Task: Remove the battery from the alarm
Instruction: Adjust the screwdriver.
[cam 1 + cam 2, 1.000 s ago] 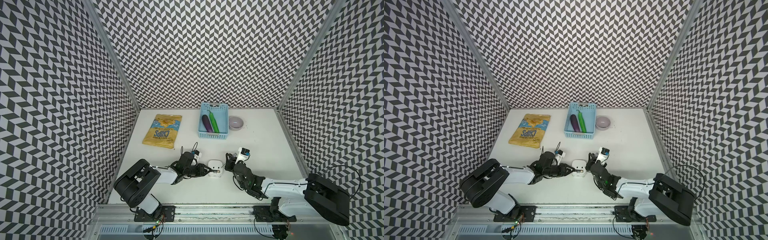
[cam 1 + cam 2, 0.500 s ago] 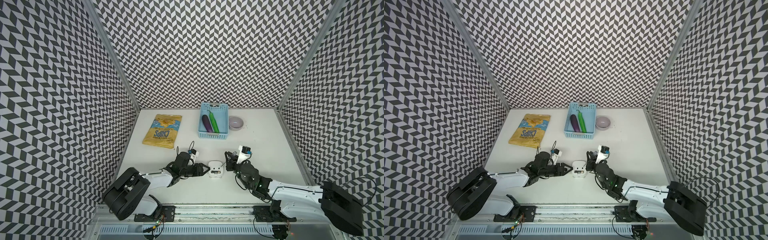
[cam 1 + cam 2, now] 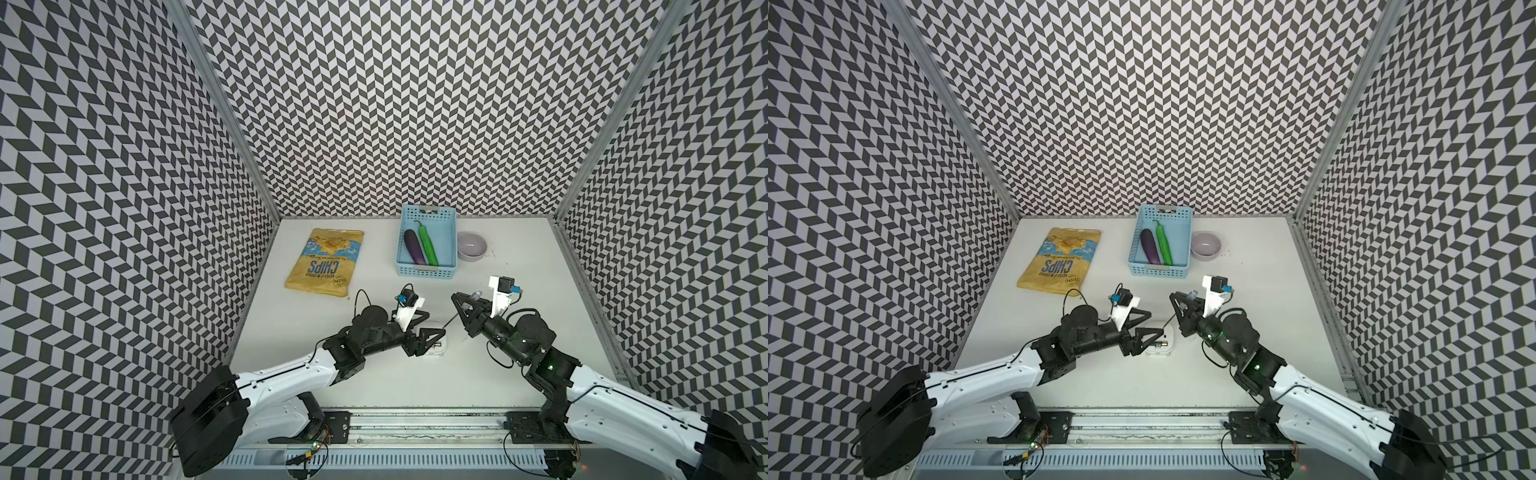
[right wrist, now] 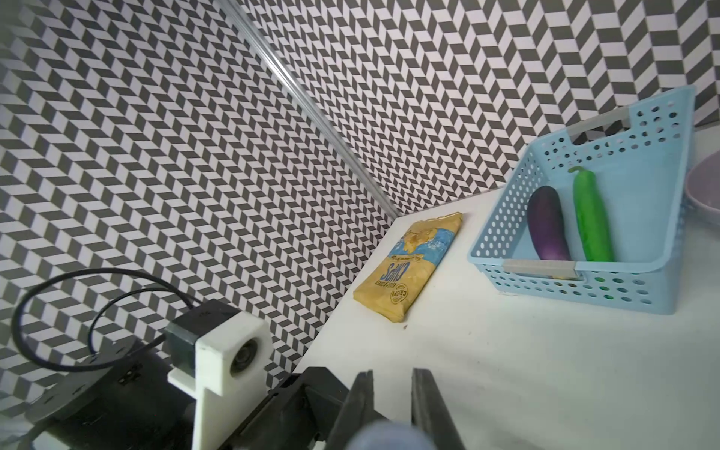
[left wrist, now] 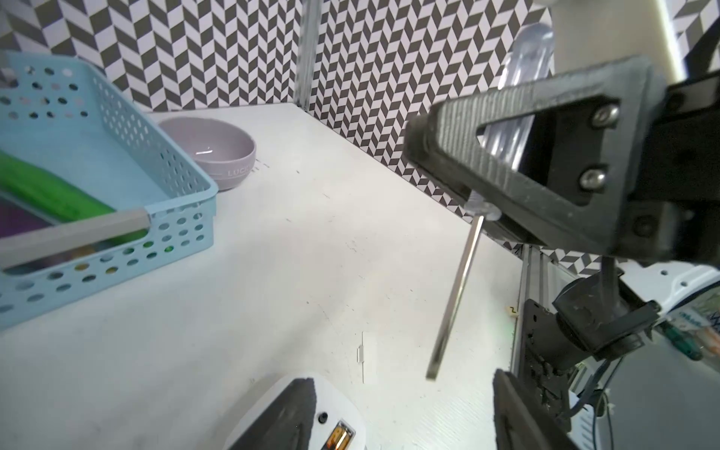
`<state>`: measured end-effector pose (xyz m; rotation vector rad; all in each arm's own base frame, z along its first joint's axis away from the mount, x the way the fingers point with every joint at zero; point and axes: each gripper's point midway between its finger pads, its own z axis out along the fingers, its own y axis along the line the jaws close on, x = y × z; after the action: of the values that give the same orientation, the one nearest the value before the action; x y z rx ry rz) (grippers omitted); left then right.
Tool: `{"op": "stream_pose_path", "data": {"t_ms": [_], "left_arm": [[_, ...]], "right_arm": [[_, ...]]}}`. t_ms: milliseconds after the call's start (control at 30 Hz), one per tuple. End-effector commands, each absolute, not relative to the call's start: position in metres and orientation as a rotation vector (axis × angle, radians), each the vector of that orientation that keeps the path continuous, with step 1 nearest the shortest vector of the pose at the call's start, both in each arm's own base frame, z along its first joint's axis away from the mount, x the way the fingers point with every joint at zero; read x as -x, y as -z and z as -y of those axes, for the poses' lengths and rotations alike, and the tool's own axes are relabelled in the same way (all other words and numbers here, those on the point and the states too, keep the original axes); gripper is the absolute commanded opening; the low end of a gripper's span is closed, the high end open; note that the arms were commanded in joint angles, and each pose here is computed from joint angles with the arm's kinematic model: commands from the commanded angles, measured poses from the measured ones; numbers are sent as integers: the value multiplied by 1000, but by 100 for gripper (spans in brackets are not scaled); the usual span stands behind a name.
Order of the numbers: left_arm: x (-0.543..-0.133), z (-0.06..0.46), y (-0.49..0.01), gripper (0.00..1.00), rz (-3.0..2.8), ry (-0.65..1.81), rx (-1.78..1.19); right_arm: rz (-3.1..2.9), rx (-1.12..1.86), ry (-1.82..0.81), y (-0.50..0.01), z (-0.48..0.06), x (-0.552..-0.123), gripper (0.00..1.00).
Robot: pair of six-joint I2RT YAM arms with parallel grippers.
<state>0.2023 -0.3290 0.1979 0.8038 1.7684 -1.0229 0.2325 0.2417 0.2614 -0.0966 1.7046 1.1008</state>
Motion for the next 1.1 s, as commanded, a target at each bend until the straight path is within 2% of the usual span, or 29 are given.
{"op": "stream_pose_path", "data": {"t_ms": [0, 100, 233, 433, 500, 700, 833, 900, 1000, 1067], "left_arm": [[-215, 344, -208, 69, -1704, 912, -874], [-215, 356, -212, 64, -1691, 917, -901], [-215, 357, -215, 47, -1682, 897, -908], [-208, 351, -215, 11, -1662, 908, -920], [-206, 351, -213, 1, -1663, 911, -929], [-205, 352, -207, 0, -1667, 909, -947], [-203, 351, -206, 0, -1658, 912, -952], [-202, 351, -206, 0, -1652, 917, -959], [-201, 350, -205, 0, -1656, 917, -957], [-202, 350, -205, 0, -1659, 917, -947]], "right_arm": [[-1708, 173, -1191, -276, -255, -222, 0], [-1714, 185, -1227, -275, -260, -219, 0], [-1754, 133, -1194, -266, -256, -225, 0], [-1746, 112, -1167, -267, -251, -229, 0], [-1773, 137, -1165, -266, -255, -229, 4], [-1787, 150, -1209, -271, -252, -228, 29], [-1766, 146, -1240, -278, -245, -228, 33], [-1775, 149, -1237, -276, -245, -228, 28], [-1795, 164, -1242, -270, -248, -229, 7], [-1800, 174, -1251, -269, -250, -228, 0]]}}
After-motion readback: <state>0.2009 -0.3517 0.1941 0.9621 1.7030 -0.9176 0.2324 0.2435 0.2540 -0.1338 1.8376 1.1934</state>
